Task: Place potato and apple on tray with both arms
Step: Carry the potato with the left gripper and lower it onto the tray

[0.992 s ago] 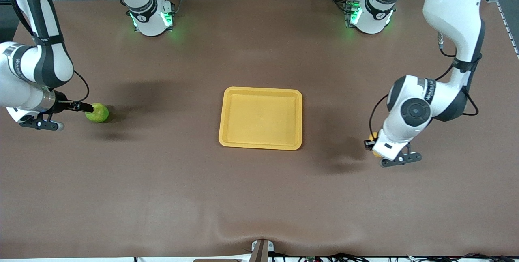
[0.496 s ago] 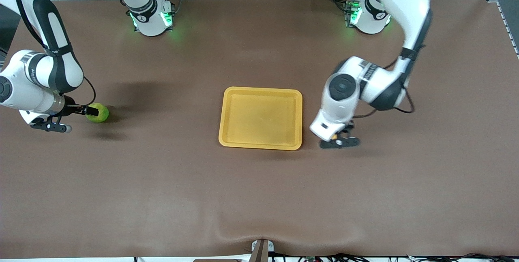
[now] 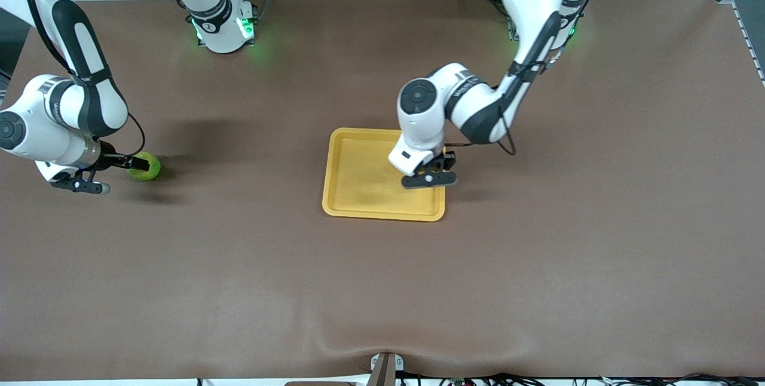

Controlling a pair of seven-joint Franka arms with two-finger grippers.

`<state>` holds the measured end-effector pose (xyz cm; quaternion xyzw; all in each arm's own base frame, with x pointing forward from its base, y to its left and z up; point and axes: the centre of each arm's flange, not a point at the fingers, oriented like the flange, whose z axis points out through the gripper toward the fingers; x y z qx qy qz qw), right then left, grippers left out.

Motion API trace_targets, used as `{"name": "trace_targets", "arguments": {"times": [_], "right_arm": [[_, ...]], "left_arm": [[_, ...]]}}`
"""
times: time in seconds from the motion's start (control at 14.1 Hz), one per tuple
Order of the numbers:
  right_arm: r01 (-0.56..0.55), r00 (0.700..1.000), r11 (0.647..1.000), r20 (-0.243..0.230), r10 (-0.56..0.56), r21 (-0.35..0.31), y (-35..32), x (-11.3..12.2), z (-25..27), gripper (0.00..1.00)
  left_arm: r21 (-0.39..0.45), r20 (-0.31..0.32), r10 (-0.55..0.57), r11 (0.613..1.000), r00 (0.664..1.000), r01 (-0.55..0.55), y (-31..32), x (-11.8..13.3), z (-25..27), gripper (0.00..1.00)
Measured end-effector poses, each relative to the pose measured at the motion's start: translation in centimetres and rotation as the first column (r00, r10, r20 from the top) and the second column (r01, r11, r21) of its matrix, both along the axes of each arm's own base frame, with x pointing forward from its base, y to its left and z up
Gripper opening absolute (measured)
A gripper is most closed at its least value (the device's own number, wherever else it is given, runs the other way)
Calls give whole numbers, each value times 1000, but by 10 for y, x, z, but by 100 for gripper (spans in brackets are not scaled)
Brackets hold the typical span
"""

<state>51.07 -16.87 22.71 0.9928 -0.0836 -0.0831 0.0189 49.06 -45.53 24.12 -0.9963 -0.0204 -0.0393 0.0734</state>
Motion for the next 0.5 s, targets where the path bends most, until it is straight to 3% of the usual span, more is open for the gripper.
{"name": "trace_targets", "arguments": {"times": [0.35,0.5], "right_arm": [[-4,1000,1000,4,4,-2,2,-5,-18,100],[-6,1000,1000,10,6,-5,2,-4,-23,100]], "left_arm": [[40,-32,-12,999,999,13,-5,-11,-37,52],[49,-37,-14,999,999,16,-4,-13,-44,60]]}}
